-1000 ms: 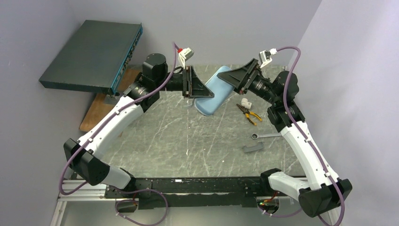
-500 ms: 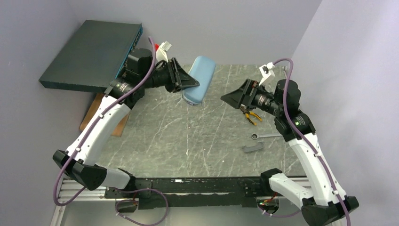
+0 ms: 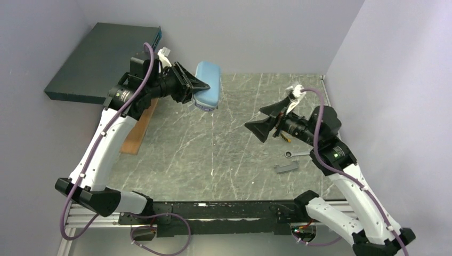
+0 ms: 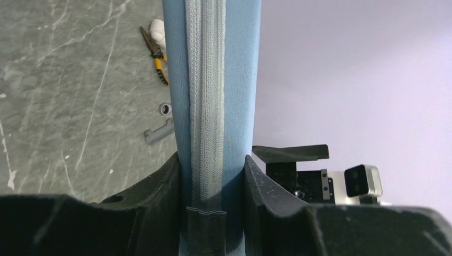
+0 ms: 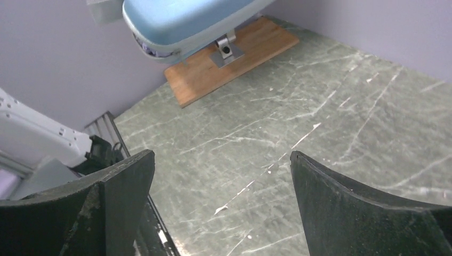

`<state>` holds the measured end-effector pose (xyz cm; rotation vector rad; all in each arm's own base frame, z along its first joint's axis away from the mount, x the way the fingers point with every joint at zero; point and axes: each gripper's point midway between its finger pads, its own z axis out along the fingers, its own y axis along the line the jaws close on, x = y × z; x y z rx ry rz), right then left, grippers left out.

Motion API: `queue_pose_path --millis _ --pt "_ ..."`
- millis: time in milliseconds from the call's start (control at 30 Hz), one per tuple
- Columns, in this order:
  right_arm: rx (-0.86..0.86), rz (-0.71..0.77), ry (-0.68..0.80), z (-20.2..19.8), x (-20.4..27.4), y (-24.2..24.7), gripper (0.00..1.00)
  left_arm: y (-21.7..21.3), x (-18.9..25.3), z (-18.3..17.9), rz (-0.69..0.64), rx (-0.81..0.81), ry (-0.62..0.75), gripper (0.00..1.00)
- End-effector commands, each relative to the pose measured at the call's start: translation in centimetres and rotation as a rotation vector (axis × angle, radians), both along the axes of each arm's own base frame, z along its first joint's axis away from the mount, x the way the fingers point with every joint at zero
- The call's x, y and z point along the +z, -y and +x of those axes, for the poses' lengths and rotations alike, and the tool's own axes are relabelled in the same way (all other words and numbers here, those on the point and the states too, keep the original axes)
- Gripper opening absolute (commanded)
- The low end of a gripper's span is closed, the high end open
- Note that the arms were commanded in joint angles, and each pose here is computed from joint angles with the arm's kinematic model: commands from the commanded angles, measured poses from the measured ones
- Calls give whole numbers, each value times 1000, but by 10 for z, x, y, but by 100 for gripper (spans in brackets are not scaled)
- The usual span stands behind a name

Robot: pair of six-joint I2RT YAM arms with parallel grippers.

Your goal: Open the umbrella

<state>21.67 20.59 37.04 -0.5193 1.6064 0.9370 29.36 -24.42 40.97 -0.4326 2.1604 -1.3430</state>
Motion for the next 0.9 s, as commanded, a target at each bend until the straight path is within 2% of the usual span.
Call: queue_pose_path --millis 0,167,267,467,567,633,767,867 --pt "40 -58 244 1 28 -25 100 -8 30 -10 28 9 12 0" --pt "105 -211 303 -11 9 -67 100 -16 1 -17 200 -46 -87 0" --pt "147 -215 298 -20 0 -88 100 -28 -11 -21 293 -47 -72 0" --pt "130 -108 -11 -12 -3 -118 100 -42 -33 -37 365 -72 -75 0" --pt "213 -37 -131 -25 0 -137 100 -46 -38 -42 399 -85 -74 0" --pt "266 -6 -100 -32 4 -142 100 -51 -36 -44 427 -88 -69 0" --pt "265 -1 -77 -31 8 -141 100 -59 -36 -45 474 -92 -79 0" --pt "294 -22 -52 -33 6 -144 100 -50 -25 -47 414 -146 -48 0"
